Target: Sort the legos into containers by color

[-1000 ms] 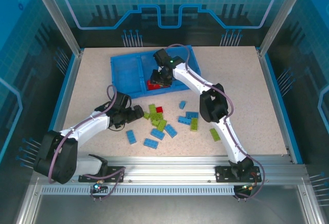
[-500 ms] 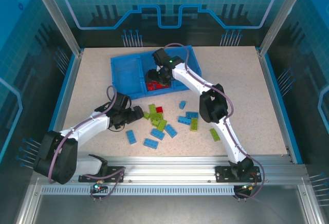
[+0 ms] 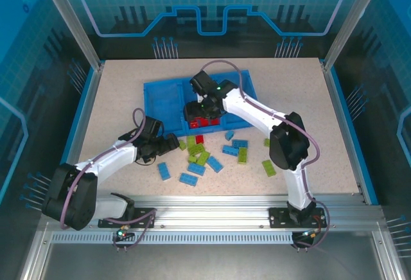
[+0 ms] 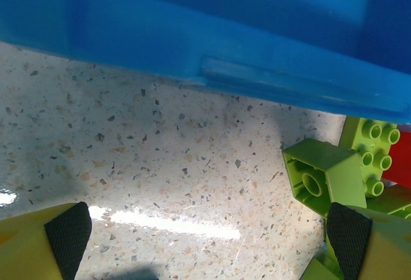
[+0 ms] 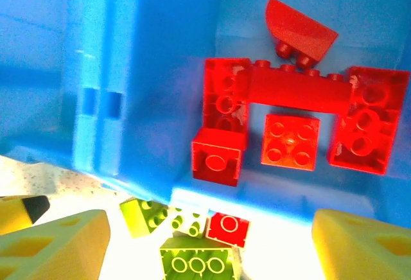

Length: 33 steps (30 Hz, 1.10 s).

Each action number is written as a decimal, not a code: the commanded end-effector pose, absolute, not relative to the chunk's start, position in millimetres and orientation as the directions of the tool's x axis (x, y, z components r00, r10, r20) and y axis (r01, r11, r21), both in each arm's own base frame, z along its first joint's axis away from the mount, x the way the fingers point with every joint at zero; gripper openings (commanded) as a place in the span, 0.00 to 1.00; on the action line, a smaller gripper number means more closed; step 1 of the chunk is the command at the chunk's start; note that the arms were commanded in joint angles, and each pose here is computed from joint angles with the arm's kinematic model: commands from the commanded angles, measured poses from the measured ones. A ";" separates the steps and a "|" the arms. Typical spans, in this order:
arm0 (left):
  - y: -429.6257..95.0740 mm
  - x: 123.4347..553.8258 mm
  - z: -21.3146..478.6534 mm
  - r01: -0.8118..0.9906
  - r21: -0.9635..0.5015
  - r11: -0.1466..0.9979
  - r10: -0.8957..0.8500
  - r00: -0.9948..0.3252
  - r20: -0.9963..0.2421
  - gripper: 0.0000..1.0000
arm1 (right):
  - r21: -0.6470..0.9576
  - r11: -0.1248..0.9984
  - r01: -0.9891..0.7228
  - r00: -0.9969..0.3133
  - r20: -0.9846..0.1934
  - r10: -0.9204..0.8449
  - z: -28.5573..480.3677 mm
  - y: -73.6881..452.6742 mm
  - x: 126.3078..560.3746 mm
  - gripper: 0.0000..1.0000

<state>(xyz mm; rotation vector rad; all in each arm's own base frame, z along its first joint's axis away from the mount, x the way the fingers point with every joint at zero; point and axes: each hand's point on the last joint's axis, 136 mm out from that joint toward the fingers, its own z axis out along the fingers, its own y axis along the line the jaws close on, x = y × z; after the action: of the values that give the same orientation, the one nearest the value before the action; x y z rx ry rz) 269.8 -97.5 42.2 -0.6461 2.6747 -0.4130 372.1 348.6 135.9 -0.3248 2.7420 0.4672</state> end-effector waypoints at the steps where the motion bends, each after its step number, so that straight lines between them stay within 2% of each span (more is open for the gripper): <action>1: -100.7 270.3 45.2 -0.375 -0.380 0.846 -0.488 -0.832 -0.264 0.99 | 0.268 0.921 -0.284 -0.900 -0.407 -0.158 134.6 354.3 385.0 0.84; 7: -100.3 273.4 51.6 -0.376 -0.385 0.843 -0.494 -0.825 -0.276 0.99 | 0.273 0.907 -0.322 -0.880 -0.440 -0.180 158.9 365.2 388.0 0.82; 14: -108.5 280.3 57.9 -0.340 -0.416 0.843 -0.475 -0.833 -0.282 0.99 | 0.182 0.938 -0.296 -0.892 -0.404 -0.203 152.0 320.0 352.4 0.78; 20: -135.2 283.9 60.5 -0.243 -0.382 0.891 -0.367 -0.882 -0.294 0.99 | 0.185 0.954 -0.237 -0.915 -0.372 -0.156 132.6 281.3 324.5 0.78; 27: -144.3 284.5 49.9 -0.354 -0.381 0.854 -0.456 -0.862 -0.221 0.97 | 0.197 0.965 -0.173 -0.919 -0.384 -0.087 137.4 251.9 317.9 0.78; 33: -139.7 282.2 42.5 -0.408 -0.348 0.844 -0.495 -0.842 -0.215 0.92 | 0.197 0.973 -0.124 -0.914 -0.404 -0.035 144.2 225.3 320.8 0.78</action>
<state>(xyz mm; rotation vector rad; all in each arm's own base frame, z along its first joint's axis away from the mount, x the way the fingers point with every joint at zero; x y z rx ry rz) 278.5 -141.4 40.0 -0.6117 2.7417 -0.4489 315.7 238.0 134.8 -0.1770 2.7497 0.3052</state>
